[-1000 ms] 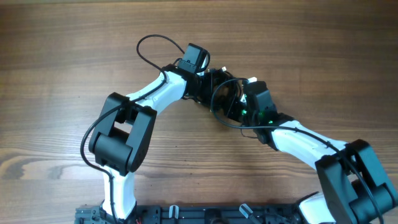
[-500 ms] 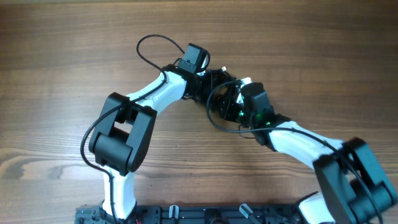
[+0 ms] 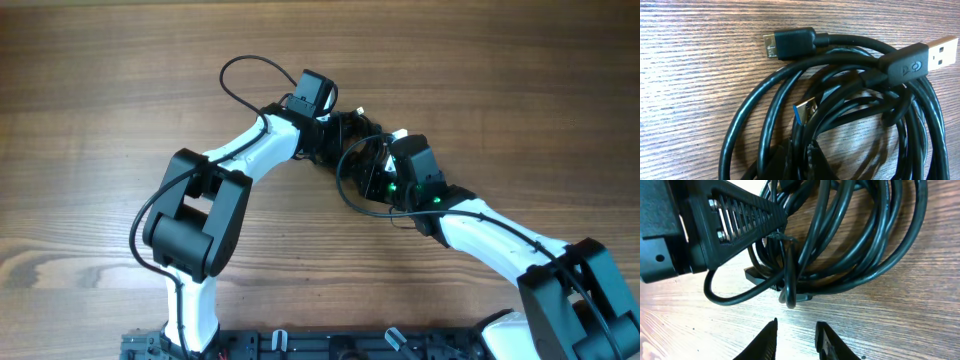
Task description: Untangle cables
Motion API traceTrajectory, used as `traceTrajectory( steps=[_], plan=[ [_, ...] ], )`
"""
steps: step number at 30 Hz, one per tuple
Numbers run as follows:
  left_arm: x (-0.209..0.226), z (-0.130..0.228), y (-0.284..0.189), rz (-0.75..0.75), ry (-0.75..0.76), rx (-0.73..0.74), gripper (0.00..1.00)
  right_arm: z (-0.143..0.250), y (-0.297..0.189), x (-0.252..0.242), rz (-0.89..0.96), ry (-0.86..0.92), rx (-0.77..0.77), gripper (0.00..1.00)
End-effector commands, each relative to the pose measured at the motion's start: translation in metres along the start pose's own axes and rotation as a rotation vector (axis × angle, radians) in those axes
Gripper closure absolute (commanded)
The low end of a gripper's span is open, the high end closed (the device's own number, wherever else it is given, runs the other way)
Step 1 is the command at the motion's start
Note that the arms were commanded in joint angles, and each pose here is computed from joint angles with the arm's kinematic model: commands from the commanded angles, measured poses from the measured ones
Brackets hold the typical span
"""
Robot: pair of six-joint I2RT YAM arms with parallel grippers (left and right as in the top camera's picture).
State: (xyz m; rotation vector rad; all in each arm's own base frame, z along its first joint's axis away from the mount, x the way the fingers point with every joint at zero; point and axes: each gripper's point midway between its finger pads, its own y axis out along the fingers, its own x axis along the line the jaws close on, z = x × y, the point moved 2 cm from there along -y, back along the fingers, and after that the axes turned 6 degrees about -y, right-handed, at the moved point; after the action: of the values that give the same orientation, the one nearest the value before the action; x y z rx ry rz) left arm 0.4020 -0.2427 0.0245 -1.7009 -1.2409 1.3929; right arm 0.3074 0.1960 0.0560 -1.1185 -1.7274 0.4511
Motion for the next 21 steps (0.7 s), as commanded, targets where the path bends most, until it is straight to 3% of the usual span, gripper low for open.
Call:
traceTrajectory(
  steps=[1, 21],
  plan=[
    [0.013, 0.012, 0.017, -0.043, -0.003, 0.038, 0.93, 0.000, 0.006, -0.004, 0.017, -0.017, -0.007, 0.73],
    [0.013, 0.012, 0.017, -0.043, -0.003, 0.038, 0.92, -0.007, 0.016, -0.012, 0.054, 0.028, -0.055, 0.86]
  ],
)
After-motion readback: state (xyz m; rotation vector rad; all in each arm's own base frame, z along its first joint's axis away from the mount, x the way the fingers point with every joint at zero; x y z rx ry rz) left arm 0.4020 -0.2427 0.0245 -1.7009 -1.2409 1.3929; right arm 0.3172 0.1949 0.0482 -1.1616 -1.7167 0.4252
